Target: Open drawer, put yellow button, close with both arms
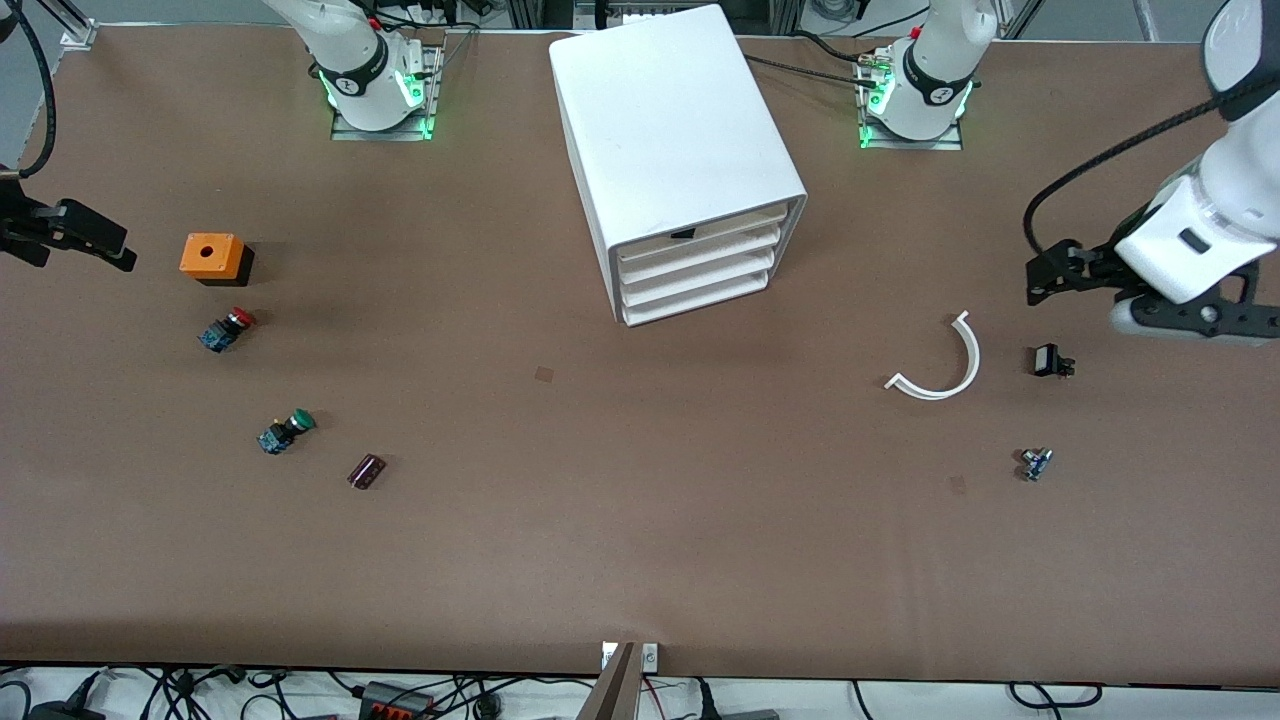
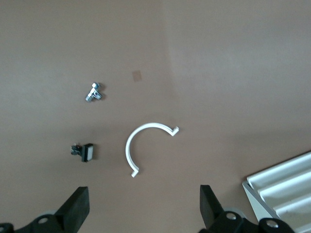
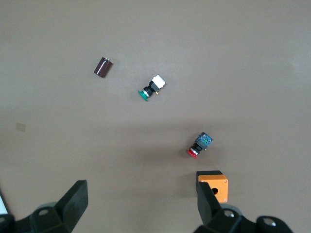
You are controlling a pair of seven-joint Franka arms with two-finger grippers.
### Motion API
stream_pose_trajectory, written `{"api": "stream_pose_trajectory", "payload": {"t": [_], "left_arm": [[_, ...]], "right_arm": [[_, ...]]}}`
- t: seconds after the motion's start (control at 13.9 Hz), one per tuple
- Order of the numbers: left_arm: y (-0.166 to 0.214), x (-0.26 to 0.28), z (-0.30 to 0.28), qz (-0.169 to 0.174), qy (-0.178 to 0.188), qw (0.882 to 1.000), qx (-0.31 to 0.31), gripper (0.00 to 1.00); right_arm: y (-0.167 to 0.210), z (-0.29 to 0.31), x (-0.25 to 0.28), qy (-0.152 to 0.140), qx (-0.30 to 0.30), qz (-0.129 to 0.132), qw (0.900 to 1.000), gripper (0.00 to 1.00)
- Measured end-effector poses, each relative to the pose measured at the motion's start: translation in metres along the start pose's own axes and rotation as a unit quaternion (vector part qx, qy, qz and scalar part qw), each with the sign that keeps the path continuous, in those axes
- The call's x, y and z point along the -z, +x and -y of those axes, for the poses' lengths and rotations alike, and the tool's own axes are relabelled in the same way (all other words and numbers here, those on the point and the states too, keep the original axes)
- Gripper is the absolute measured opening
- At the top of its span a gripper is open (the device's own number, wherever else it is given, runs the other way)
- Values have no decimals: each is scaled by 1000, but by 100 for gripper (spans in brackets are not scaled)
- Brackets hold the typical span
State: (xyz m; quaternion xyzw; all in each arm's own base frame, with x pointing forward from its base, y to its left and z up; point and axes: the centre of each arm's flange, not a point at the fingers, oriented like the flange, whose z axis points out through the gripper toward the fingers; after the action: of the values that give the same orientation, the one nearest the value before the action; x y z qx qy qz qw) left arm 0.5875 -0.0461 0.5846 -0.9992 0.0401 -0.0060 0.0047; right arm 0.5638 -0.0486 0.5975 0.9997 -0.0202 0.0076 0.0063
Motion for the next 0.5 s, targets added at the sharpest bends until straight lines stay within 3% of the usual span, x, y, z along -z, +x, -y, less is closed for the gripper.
{"api": "stream_pose_trajectory", "payload": {"t": [0.5], "left_arm": [[-34,-5,4,1,3,1000,0,100]], "right_arm": [[1,3,-5,0,3,0,1000,100]]}}
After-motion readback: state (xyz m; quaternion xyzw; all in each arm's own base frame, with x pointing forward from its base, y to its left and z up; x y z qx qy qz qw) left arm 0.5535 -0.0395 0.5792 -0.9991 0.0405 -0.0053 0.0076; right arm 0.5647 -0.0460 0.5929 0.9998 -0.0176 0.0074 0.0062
